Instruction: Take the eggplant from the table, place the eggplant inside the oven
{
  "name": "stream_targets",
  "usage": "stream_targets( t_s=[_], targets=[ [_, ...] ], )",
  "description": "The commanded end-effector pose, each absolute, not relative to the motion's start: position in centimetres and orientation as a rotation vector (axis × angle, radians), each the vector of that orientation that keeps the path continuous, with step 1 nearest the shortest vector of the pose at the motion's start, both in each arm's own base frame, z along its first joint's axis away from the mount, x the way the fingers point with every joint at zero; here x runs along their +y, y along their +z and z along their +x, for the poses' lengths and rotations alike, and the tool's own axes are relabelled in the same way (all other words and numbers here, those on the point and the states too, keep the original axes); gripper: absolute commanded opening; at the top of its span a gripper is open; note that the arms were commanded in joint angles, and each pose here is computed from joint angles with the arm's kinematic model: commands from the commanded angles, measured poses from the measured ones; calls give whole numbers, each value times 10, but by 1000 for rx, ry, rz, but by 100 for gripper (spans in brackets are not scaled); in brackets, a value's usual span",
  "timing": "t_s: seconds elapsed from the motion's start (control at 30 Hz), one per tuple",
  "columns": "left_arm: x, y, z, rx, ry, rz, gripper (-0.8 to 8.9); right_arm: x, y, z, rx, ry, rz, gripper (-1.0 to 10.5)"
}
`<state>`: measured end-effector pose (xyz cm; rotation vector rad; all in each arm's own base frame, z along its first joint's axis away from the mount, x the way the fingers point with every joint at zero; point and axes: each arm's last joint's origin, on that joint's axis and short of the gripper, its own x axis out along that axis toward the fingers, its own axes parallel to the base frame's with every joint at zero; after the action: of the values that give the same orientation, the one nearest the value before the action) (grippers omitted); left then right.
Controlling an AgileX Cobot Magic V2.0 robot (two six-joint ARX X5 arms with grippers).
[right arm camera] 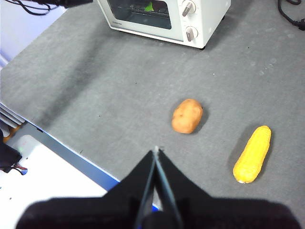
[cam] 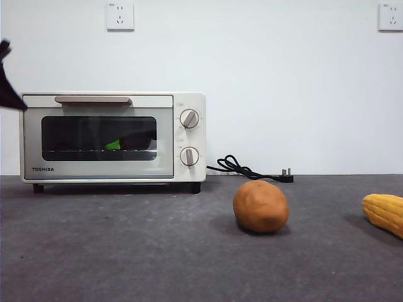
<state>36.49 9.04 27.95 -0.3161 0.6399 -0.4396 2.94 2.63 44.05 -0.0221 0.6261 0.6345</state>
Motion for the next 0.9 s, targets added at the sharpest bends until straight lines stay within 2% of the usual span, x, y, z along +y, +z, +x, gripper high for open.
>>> stream_targets(
  t_s=[0.03,0.2,0.53,0.7,0.9],
  targets=[
    [73,309,351,584,-457,-265,-6,26,436,29,656,624,-34,-7],
    [43,352,318,535,-439,-182,-6,26,436,29,652,629,-47,-2],
    [-8,403,218,595,-436,-86,-6,26,436,29,642,639,-76,-2],
    [-17,421,164,557,-372,-40,-6,26,436,29,642,639,-75,-2],
    [-16,430,106,528,-376,-38,-6,26,436,29,642,638,-76,-2]
  ],
)
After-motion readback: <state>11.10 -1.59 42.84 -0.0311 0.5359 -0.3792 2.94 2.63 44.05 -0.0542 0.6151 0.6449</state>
